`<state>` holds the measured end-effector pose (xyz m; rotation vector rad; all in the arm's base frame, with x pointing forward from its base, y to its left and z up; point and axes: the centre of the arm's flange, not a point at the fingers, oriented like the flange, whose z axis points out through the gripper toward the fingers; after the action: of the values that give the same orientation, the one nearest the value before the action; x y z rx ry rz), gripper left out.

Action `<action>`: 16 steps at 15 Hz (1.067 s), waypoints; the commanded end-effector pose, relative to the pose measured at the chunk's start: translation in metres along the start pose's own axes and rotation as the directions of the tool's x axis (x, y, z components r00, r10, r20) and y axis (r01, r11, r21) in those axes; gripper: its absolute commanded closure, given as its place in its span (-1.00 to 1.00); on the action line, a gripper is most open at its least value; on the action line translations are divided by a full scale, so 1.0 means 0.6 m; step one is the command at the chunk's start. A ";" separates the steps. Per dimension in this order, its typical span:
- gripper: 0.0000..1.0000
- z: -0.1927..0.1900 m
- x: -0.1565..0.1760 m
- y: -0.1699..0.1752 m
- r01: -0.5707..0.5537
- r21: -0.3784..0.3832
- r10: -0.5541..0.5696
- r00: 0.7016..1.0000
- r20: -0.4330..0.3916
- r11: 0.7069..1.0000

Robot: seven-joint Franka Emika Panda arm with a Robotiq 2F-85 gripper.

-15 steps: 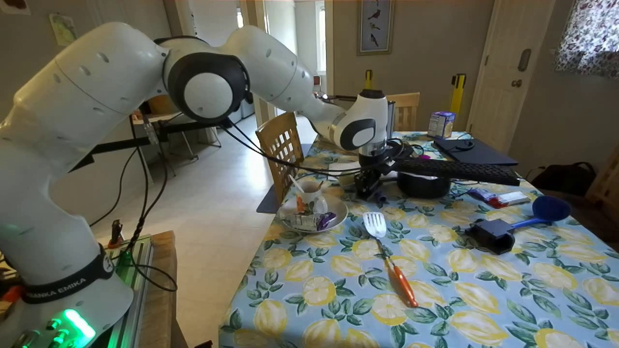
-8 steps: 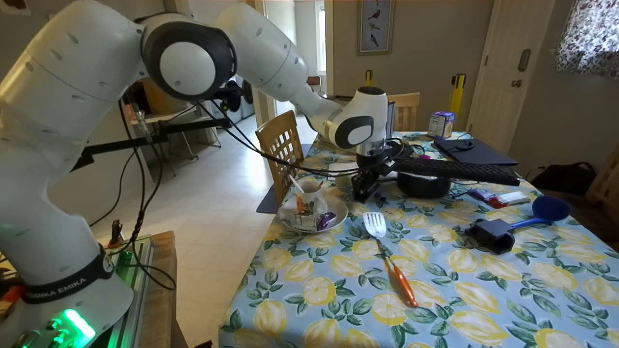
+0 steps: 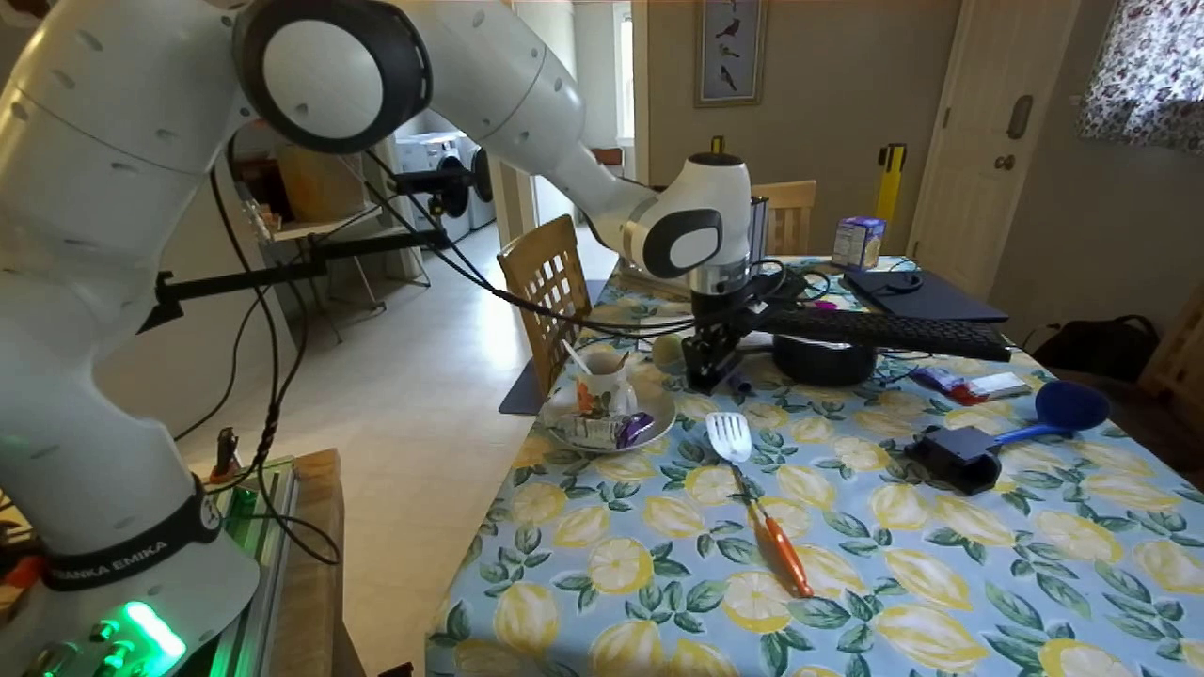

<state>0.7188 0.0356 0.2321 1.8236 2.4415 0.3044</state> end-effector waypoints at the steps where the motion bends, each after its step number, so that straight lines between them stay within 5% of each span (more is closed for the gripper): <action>1: 0.32 0.005 -0.003 0.025 -0.010 0.037 0.011 1.000 -0.015 0.999; 10: 0.32 -0.027 -0.163 0.022 -0.256 0.091 0.262 0.962 -0.074 0.963; 16: 0.32 -0.020 -0.262 -0.016 -0.488 0.070 0.493 0.867 -0.080 0.870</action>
<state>0.7404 -0.1029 0.2361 2.3610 2.1574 0.3228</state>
